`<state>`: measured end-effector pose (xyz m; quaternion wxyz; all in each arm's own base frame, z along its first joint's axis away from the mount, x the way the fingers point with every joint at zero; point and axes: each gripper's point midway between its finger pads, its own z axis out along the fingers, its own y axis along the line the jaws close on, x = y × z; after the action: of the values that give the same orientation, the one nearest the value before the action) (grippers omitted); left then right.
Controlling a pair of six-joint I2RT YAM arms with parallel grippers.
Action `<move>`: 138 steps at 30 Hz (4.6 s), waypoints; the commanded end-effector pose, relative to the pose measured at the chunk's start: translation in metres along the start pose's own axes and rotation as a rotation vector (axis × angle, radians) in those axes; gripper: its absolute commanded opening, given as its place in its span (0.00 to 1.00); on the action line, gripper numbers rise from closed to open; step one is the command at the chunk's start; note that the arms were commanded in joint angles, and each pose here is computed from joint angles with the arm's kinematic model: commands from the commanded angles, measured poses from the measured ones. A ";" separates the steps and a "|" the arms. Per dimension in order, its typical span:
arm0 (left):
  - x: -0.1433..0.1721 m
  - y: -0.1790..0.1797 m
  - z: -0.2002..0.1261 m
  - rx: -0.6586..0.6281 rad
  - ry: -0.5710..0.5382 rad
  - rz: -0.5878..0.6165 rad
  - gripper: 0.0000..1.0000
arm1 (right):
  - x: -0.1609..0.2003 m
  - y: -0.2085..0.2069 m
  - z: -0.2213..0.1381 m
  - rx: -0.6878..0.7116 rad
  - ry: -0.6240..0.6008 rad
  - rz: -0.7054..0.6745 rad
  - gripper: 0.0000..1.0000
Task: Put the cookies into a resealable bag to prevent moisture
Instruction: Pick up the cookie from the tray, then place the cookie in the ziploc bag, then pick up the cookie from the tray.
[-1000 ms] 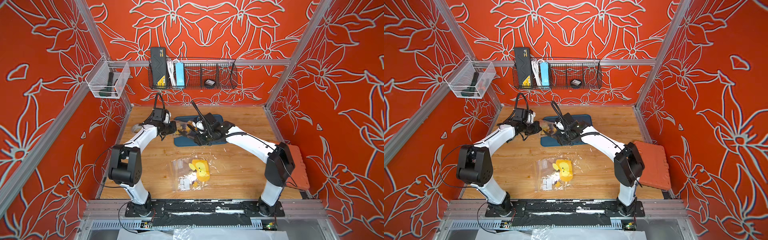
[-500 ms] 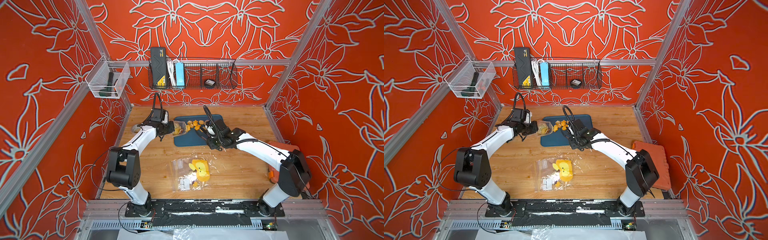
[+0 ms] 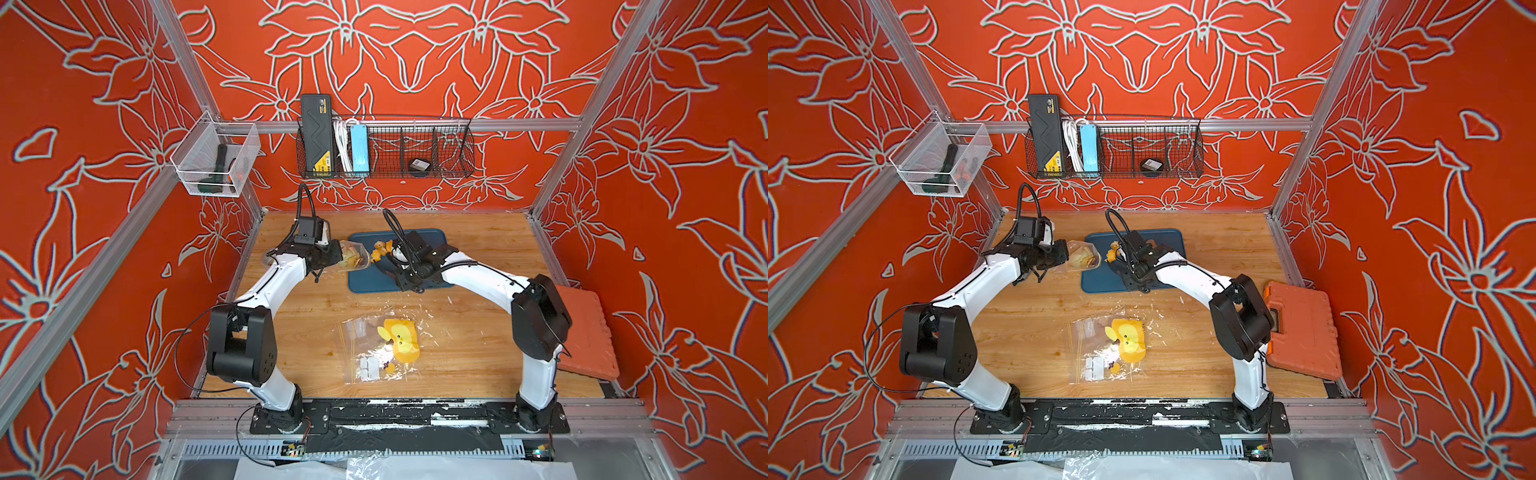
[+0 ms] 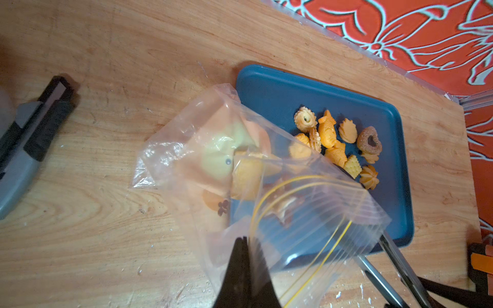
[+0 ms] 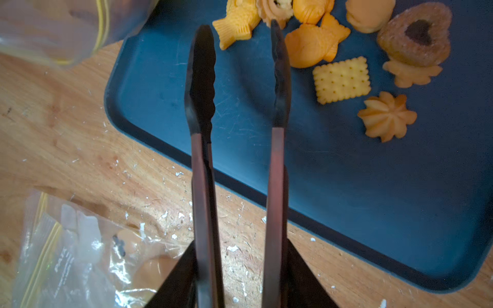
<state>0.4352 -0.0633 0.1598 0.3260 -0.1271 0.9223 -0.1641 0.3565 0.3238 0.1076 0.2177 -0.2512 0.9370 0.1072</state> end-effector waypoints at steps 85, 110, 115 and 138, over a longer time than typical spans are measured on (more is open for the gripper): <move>0.016 -0.018 0.017 0.106 0.100 0.024 0.00 | -0.022 0.056 -0.103 -0.287 -0.340 -0.057 0.08; 0.018 -0.021 0.017 0.115 0.104 0.033 0.00 | -0.014 0.070 -0.061 -0.315 -0.196 -0.067 0.47; 0.016 -0.019 0.016 0.101 0.096 0.030 0.00 | -0.010 0.068 -0.083 -0.331 -0.269 -0.071 0.45; 0.008 -0.013 0.009 0.064 0.050 0.024 0.00 | 0.061 -0.091 -0.054 0.096 -0.016 0.232 0.48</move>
<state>0.4353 -0.0796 0.1395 0.2931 -0.1059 0.9308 -0.1912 0.3381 0.2027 0.1230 0.2377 -0.1272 0.9593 0.0840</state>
